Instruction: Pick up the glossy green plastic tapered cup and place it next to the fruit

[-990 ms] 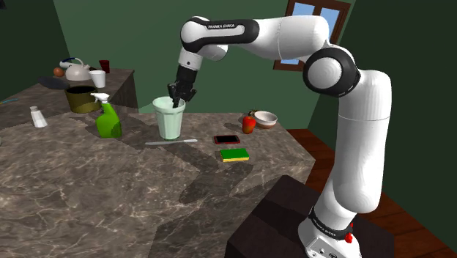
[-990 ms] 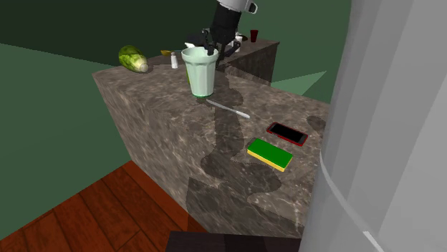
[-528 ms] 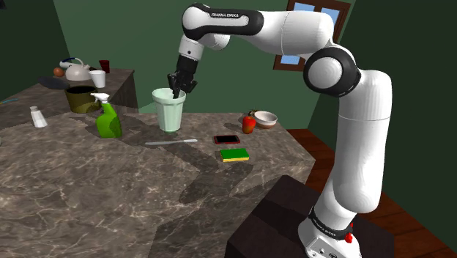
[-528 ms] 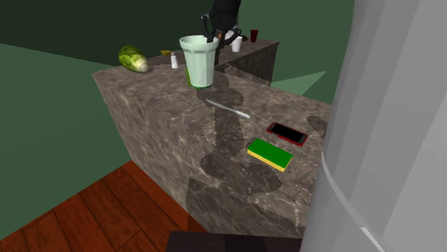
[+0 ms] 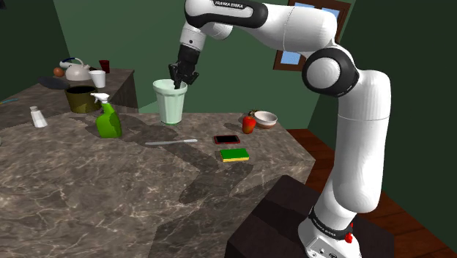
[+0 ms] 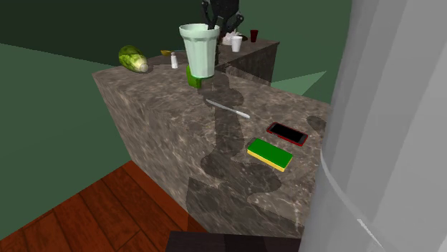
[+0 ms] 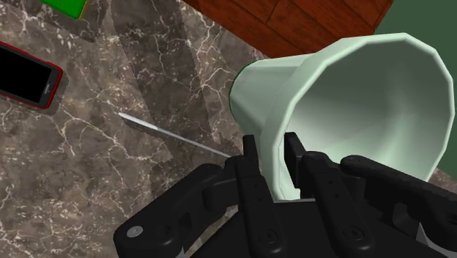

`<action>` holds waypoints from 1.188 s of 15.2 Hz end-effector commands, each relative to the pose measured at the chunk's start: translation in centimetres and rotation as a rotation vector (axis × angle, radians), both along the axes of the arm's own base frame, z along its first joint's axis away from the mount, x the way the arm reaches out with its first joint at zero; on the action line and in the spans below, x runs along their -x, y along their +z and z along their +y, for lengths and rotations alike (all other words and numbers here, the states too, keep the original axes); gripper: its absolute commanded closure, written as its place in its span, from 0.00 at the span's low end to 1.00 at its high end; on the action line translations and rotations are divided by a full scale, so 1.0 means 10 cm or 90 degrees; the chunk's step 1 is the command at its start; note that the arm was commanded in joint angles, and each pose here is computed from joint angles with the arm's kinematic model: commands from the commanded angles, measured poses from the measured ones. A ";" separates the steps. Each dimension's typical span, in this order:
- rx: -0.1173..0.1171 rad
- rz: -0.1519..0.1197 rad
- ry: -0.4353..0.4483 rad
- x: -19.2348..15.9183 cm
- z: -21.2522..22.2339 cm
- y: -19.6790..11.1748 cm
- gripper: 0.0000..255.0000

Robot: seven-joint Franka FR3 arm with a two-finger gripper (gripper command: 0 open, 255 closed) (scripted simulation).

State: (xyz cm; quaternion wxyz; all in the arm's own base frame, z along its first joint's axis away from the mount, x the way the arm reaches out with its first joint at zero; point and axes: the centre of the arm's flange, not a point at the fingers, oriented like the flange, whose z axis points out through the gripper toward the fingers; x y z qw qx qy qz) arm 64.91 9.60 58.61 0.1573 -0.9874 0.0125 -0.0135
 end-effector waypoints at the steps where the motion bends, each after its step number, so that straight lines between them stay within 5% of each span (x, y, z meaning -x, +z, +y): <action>1: 0.000 0.000 0.000 0.09 -0.17 0.03 1.00; 18: 0.000 0.000 0.000 1.27 -2.08 0.04 1.00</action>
